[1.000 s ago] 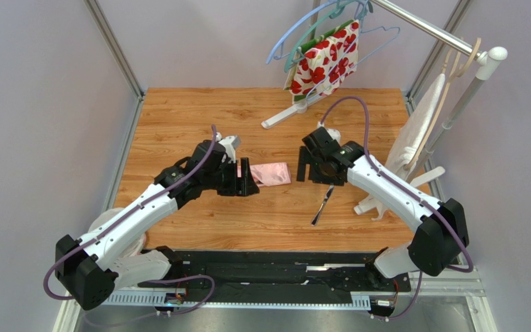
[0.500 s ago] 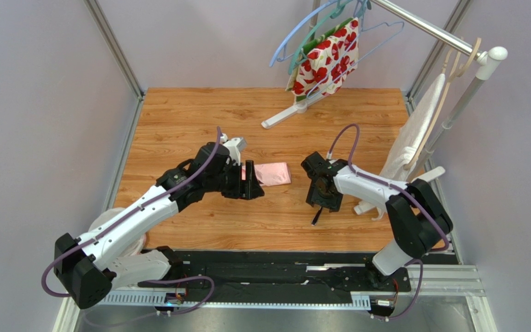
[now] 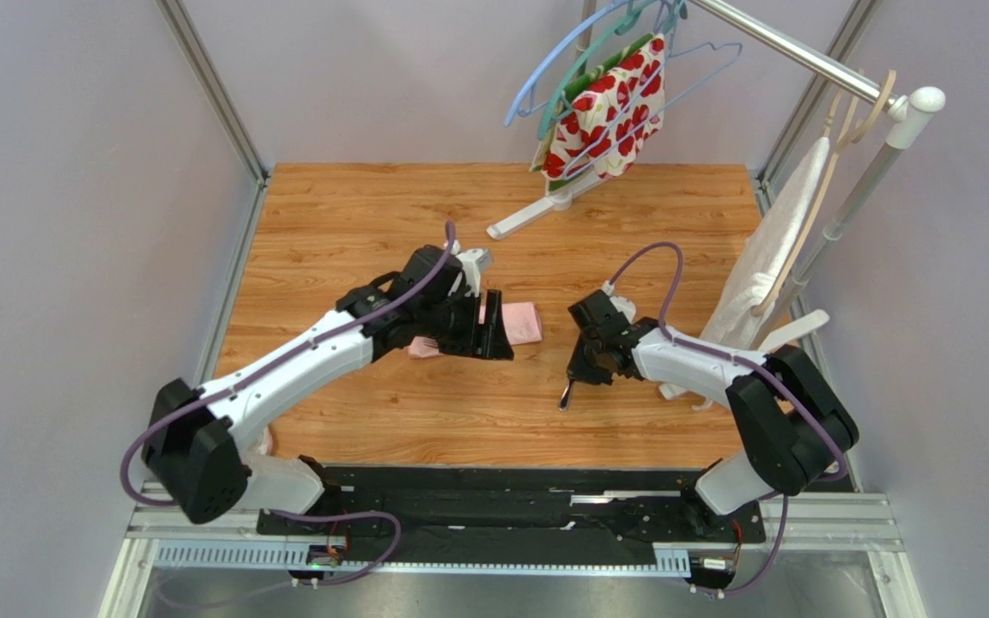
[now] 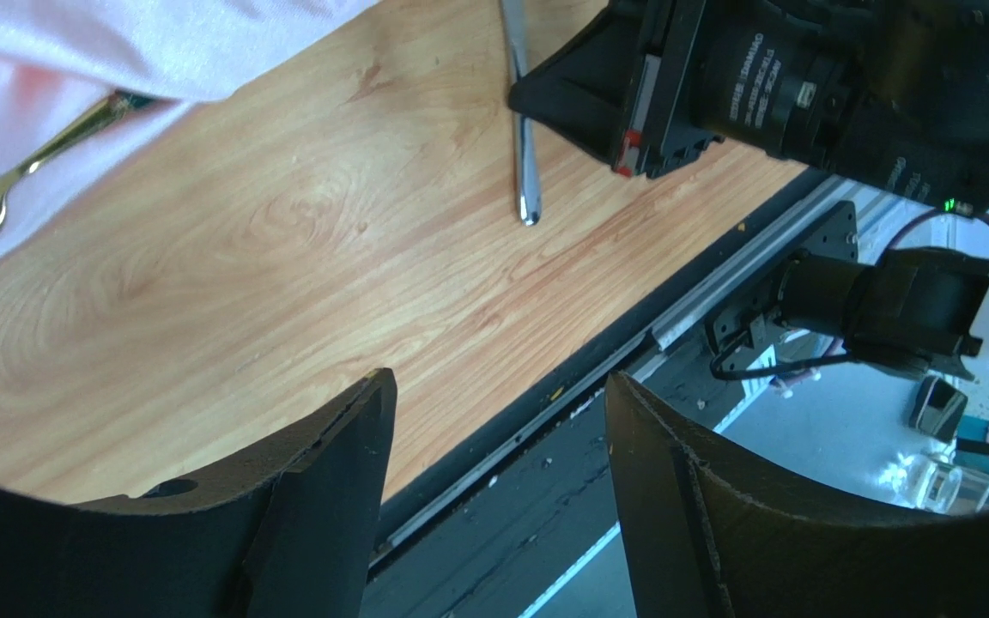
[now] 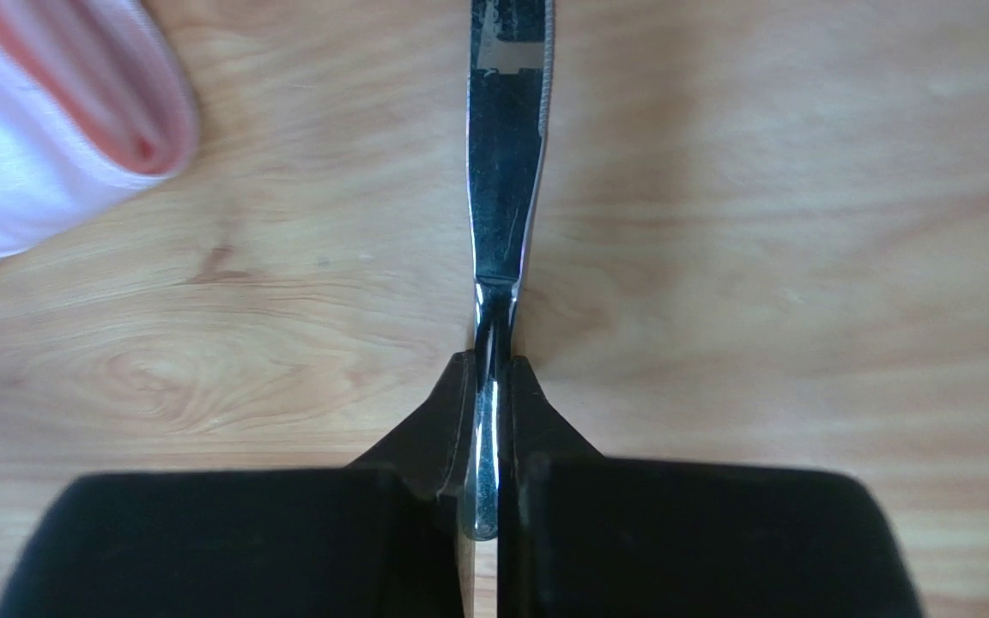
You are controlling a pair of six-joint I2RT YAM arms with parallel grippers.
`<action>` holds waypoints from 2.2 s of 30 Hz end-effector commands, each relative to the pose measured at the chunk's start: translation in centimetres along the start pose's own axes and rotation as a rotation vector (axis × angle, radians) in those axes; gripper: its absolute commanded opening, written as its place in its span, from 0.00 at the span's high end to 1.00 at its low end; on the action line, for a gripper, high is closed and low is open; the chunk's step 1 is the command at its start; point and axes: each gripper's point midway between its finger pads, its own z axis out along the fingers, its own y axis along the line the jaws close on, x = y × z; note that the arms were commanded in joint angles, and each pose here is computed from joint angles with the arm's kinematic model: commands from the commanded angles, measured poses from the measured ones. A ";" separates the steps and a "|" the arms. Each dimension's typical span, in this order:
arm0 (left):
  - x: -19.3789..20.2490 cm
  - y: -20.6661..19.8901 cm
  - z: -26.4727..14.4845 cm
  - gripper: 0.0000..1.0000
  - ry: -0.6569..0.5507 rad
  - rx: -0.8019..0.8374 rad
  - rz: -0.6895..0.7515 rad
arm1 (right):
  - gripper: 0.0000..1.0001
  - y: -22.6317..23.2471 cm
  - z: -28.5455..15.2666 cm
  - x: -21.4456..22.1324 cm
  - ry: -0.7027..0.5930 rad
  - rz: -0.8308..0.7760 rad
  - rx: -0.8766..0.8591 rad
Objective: Fold the napkin into a case and place the utensils inside
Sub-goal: Pick up the knife from the corner of the board, then pass from the right arm to the left
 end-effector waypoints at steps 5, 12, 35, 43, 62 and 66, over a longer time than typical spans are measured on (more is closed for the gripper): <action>-3.0 -2.2 6.0 0.29 0.110 0.083 0.014 | 1.00 -3.6 1.2 4.1 0.092 -0.155 -0.040; -3.6 -2.1 11.8 0.28 0.191 0.095 -0.045 | 1.00 -3.4 0.5 4.4 0.114 -0.119 -0.214; -0.1 -0.2 21.3 0.42 0.267 -0.086 -0.170 | 1.00 -3.7 -0.2 4.6 0.126 0.009 -0.360; 1.1 -1.3 23.2 0.44 0.282 -0.081 -0.181 | 1.00 -3.8 -0.5 4.5 0.117 0.025 -0.383; 2.9 -0.3 24.9 0.78 0.281 -0.266 -0.187 | 1.00 -3.6 -1.5 3.6 0.064 0.011 -0.412; 3.2 -0.1 25.2 0.98 0.307 -0.279 -0.164 | 1.00 -3.5 -1.5 3.5 0.060 0.011 -0.419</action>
